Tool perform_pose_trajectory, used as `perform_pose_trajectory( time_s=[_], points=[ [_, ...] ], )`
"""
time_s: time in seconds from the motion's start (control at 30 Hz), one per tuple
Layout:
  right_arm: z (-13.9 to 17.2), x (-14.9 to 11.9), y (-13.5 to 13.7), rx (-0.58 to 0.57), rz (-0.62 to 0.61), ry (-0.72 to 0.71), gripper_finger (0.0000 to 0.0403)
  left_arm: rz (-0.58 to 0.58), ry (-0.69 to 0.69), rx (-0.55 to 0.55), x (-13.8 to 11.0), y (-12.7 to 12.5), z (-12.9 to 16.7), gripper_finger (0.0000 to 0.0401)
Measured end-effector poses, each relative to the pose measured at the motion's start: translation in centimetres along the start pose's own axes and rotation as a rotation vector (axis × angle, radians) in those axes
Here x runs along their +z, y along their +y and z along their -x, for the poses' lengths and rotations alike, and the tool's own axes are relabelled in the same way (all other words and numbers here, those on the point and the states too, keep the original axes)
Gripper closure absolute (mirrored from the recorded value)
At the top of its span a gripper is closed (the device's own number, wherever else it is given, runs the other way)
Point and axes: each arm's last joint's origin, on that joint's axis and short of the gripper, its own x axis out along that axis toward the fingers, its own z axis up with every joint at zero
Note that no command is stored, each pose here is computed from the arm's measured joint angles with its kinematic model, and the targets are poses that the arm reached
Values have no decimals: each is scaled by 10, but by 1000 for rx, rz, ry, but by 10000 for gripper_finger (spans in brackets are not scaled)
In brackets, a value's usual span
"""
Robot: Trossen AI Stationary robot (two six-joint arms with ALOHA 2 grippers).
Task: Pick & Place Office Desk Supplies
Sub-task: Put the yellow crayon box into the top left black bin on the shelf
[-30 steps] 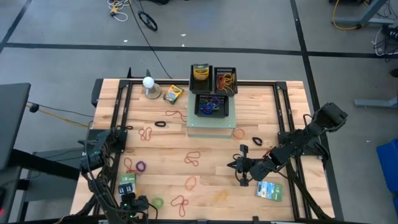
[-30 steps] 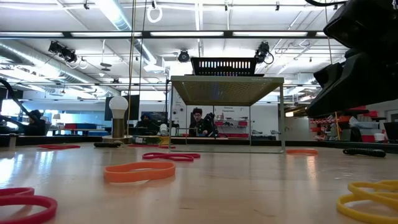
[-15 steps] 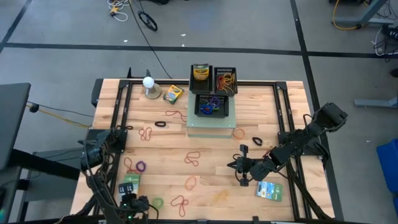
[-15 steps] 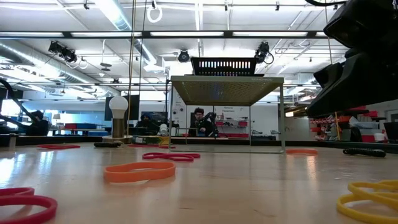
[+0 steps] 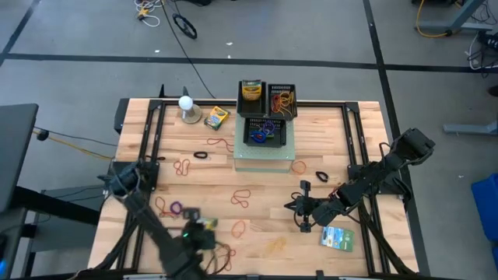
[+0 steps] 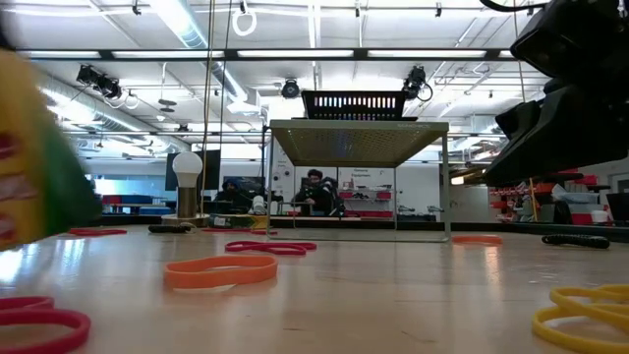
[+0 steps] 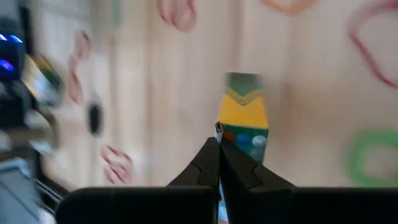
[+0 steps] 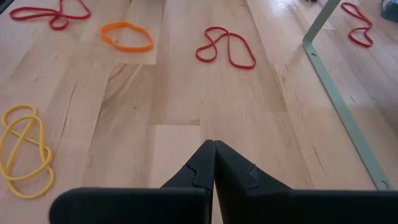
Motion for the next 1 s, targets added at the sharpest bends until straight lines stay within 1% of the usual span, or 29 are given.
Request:
perform_pose_trajectory(
  time_s=[0.17, 0.3, 0.43, 0.53, 0.6, 0.73, 0.8, 0.9, 1.0],
  points=[
    [0, 0, 0, 0, -1, 0, 389, -123, -13, 30, 35, 25, -25, 398],
    [0, 0, 0, 1, -7, 1, 389, -177, -49, 12, 59, 37, -42, 398],
    [0, 0, 1, 19, -31, 4, 389, -215, -87, -4, 76, 46, -54, 397],
    [0, 1, 1, 28, -37, -3, 389, -247, -88, -25, 82, 50, -58, 397],
    [0, 2, 1, 30, -41, -9, 389, -246, -94, -68, 83, 52, -55, 397],
    [-1, 3, 0, 28, -49, -18, 389, -188, -159, -187, 89, 58, -42, 397],
    [-1, 4, 1, 31, -46, -25, 389, -162, -183, -212, 91, 63, -38, 397],
    [-1, 5, 1, 34, -43, -34, 389, -135, -164, -256, 94, 71, -39, 397],
    [-1, 5, 1, 34, -44, -37, 389, -104, -120, -310, 101, 80, -50, 397]
  ],
)
